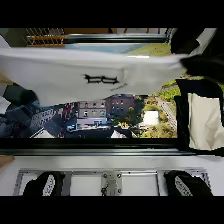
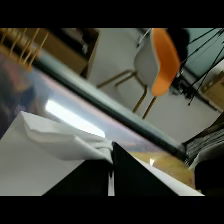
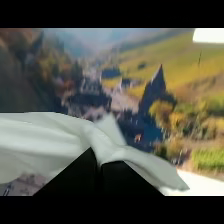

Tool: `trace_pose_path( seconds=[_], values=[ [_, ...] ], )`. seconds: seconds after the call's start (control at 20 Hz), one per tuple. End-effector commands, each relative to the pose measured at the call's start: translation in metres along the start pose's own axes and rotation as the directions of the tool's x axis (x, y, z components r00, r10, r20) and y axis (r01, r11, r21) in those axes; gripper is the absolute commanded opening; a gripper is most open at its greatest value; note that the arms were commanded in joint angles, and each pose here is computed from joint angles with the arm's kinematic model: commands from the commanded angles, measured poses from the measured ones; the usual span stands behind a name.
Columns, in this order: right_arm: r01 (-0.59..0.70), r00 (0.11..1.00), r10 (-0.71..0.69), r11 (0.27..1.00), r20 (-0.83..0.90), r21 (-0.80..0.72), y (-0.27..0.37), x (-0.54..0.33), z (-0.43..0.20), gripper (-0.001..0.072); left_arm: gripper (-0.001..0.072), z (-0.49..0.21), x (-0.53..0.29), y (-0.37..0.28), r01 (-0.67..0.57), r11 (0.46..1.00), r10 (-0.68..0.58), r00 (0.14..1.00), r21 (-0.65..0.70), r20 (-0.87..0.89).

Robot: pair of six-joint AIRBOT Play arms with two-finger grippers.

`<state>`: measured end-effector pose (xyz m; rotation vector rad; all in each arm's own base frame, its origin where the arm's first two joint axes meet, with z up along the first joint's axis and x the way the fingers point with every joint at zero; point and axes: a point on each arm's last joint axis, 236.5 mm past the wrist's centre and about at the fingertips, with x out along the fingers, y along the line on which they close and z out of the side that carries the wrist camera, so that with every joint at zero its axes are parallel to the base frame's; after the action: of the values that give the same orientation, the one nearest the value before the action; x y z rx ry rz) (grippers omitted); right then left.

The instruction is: Fold the clothes and pants, and hang the long-sleeved shirts on hangers.

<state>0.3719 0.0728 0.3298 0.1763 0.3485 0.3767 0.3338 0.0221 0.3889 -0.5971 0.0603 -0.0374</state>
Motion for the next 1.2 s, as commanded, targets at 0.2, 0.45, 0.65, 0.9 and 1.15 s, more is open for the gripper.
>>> trace_pose_path(
  seconds=[0.2, 0.45, 0.65, 0.9, 1.15],
  values=[
    [0.107, 0.870, 0.001, 0.976, 0.493, -0.191, 0.084, -0.182, 0.107, 0.0009, 0.0007, 0.070, -0.161, -0.125, 0.180, 0.960, -0.243, 0.917, 0.216, 0.317],
    [0.088, 0.889, -0.033, 0.991, 0.456, -0.101, 0.077, -0.179, 0.098, 0.0008, 0.0006, 0.061, -0.157, -0.122, 0.177, 0.961, -0.232, 0.933, 0.211, 0.275],
    [0.047, 0.991, -0.050, 0.999, 0.128, 0.022, 0.040, -0.093, 0.042, 0.0008, 0.0006, -0.007, -0.060, -0.055, 0.074, 0.991, -0.063, 0.993, 0.110, -0.102],
    [0.085, 0.934, -0.015, 0.979, -0.357, 0.183, -0.035, 0.045, -0.068, 0.0008, 0.0006, -0.150, 0.064, 0.096, -0.206, 0.975, 0.130, 0.826, -0.079, -0.548],
    [0.159, 0.799, 0.036, 0.950, -0.600, 0.269, -0.103, 0.164, -0.190, 0.0008, 0.0007, -0.291, 0.143, 0.194, -0.372, 0.918, 0.144, 0.635, -0.138, -0.759]
  ],
)
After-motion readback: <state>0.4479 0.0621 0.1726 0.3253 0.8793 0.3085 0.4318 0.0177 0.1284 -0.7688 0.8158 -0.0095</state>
